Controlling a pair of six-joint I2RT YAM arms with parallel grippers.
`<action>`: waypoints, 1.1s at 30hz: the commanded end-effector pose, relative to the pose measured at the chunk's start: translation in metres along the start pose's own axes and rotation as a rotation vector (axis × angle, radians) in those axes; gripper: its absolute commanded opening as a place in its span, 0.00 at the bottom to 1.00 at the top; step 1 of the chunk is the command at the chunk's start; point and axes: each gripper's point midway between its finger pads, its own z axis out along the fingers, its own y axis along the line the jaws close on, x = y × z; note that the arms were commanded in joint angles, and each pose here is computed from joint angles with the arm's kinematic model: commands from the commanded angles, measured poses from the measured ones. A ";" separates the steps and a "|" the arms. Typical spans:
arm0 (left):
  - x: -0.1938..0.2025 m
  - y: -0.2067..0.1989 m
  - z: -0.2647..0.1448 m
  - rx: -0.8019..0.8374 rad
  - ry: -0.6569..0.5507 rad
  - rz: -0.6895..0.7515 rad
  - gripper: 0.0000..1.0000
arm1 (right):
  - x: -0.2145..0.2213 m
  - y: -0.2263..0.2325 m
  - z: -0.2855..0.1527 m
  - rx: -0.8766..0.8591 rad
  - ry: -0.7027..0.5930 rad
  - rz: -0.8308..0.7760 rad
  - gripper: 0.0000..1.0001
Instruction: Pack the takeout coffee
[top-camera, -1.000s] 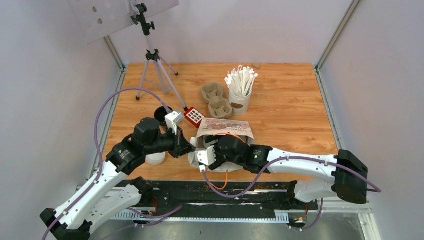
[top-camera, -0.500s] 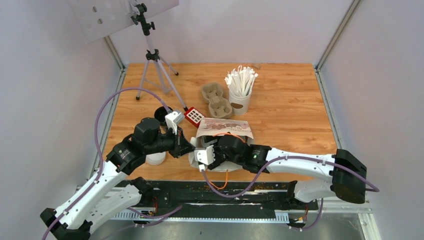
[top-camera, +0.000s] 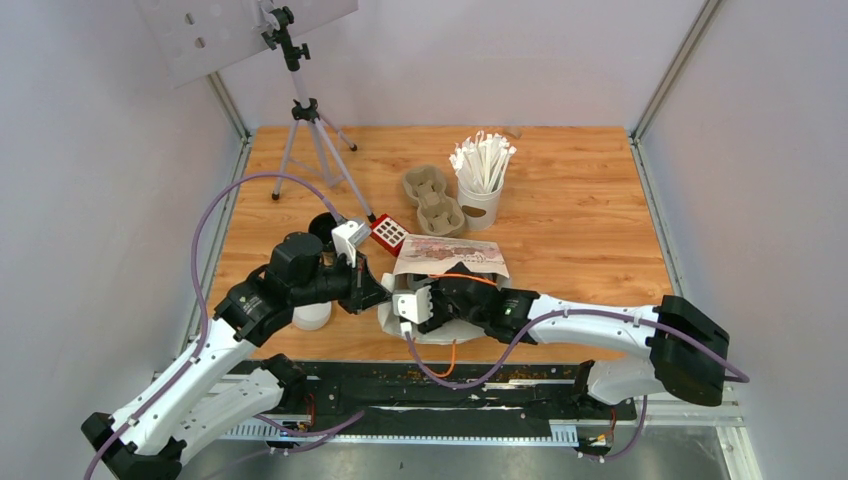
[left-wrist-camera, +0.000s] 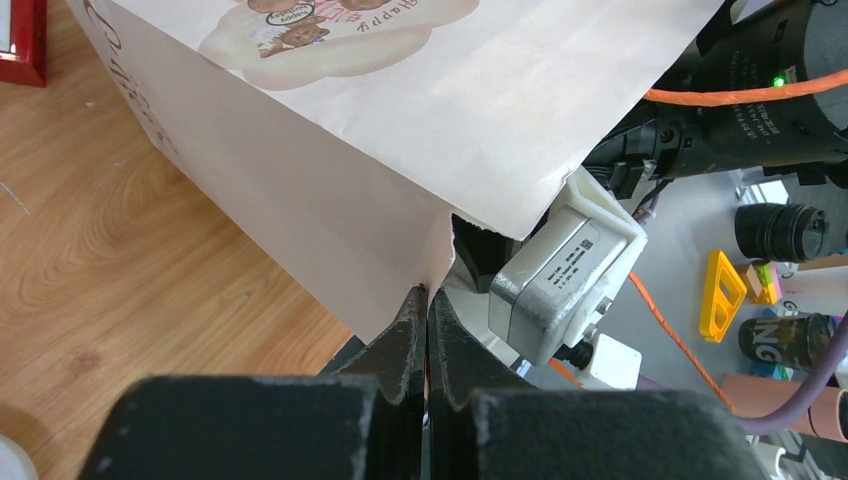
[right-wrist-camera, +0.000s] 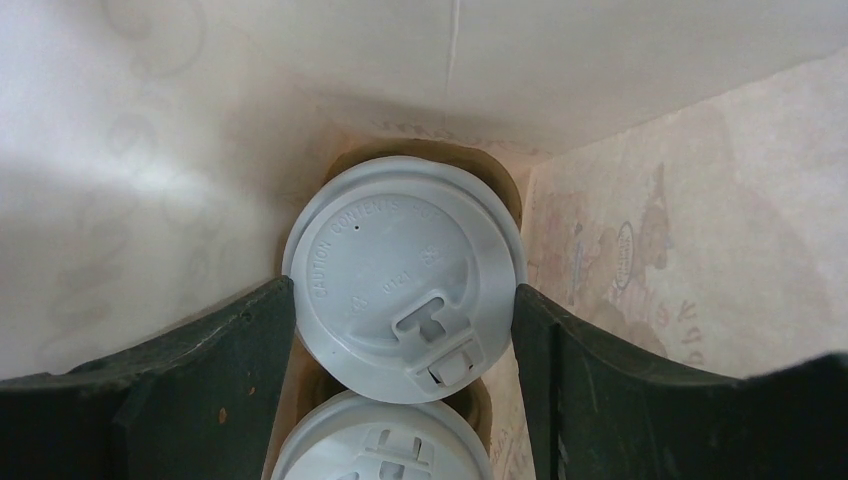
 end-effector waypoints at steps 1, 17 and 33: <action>-0.017 -0.013 -0.007 0.033 -0.046 0.035 0.00 | -0.001 -0.007 -0.002 0.044 -0.030 0.043 0.75; -0.010 -0.011 -0.006 0.035 -0.025 0.031 0.00 | 0.001 -0.007 0.001 0.058 -0.048 0.092 0.80; -0.019 -0.021 0.003 0.092 -0.020 0.008 0.00 | 0.019 -0.011 0.012 0.136 0.012 0.116 0.78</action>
